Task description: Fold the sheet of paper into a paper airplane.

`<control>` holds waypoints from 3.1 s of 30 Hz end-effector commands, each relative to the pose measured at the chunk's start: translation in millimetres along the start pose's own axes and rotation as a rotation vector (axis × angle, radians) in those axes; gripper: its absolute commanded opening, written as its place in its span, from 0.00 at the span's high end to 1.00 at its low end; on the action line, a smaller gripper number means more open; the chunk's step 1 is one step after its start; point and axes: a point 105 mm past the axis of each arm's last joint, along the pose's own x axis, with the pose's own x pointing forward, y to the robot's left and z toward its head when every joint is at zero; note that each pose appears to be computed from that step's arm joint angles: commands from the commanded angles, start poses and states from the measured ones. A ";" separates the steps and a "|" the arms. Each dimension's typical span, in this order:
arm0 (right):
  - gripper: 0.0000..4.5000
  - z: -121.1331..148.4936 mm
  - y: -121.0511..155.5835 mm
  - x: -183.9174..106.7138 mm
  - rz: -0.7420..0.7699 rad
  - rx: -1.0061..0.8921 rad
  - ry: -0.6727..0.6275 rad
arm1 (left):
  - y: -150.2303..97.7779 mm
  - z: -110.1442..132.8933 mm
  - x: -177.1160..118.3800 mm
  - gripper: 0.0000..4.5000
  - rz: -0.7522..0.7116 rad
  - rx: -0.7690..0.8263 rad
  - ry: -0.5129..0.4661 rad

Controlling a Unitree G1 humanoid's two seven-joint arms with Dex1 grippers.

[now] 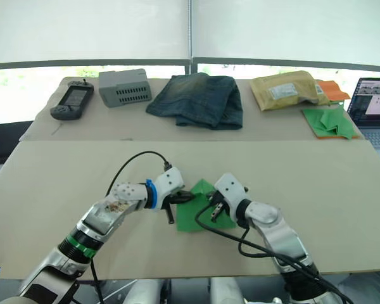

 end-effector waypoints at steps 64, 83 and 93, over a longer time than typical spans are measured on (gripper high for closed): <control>1.00 -30.4 4.3 42.9 0.326 -0.064 0.092 | -13.3 -67.1 -44.7 0.99 -0.075 -0.282 0.123; 1.00 -34.6 9.6 40.3 0.326 -0.046 0.097 | 13.9 0.3 -19.4 0.99 0.022 -0.230 -0.139; 1.00 -11.7 0.2 39.0 0.243 -0.051 0.010 | 4.3 -36.8 -3.4 0.99 -0.014 -0.240 0.021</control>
